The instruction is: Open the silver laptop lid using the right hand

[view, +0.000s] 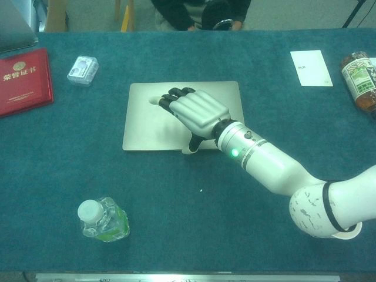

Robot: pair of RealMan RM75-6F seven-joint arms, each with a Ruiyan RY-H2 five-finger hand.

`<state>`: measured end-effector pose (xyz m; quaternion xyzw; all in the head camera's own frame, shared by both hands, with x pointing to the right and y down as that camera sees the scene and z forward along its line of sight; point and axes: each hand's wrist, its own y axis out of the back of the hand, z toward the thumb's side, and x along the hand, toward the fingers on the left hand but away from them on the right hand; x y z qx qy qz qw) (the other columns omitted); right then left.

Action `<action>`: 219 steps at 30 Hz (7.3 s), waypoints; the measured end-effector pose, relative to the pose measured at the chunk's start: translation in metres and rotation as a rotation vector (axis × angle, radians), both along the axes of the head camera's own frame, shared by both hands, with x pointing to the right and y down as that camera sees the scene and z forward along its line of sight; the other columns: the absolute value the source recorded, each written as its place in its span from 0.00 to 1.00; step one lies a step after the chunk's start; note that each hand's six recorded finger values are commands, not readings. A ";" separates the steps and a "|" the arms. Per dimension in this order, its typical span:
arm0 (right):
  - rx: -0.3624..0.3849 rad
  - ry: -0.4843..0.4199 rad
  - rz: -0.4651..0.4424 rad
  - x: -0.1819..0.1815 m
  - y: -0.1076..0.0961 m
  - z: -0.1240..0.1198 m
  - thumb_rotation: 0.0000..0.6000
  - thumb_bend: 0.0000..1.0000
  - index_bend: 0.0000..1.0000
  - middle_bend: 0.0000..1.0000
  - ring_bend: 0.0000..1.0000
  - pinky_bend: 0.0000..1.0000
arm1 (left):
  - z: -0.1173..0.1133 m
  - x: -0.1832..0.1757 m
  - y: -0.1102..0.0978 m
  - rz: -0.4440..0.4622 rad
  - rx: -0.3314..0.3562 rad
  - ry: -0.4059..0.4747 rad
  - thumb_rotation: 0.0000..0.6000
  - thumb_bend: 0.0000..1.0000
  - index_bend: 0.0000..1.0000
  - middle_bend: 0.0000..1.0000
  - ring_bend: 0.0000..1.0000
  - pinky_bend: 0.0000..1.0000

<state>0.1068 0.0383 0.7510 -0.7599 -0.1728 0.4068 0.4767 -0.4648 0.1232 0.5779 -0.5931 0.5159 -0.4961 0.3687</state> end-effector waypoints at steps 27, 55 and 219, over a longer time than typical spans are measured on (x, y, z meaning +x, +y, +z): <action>0.041 0.068 0.000 -0.009 0.000 0.031 1.00 0.00 0.09 0.13 0.01 0.11 | 0.007 -0.007 -0.002 -0.007 -0.008 0.014 1.00 0.42 0.25 0.15 0.05 0.14; 0.088 0.047 -0.010 -0.019 -0.009 0.016 1.00 0.27 0.09 0.13 0.01 0.11 | 0.008 -0.012 -0.011 0.000 -0.018 0.020 1.00 0.42 0.26 0.14 0.05 0.14; 0.340 0.047 0.129 -0.003 -0.097 -0.071 1.00 0.27 0.09 0.13 0.01 0.11 | 0.205 0.243 -0.072 0.758 -0.560 -0.046 0.32 0.42 0.05 0.02 0.00 0.07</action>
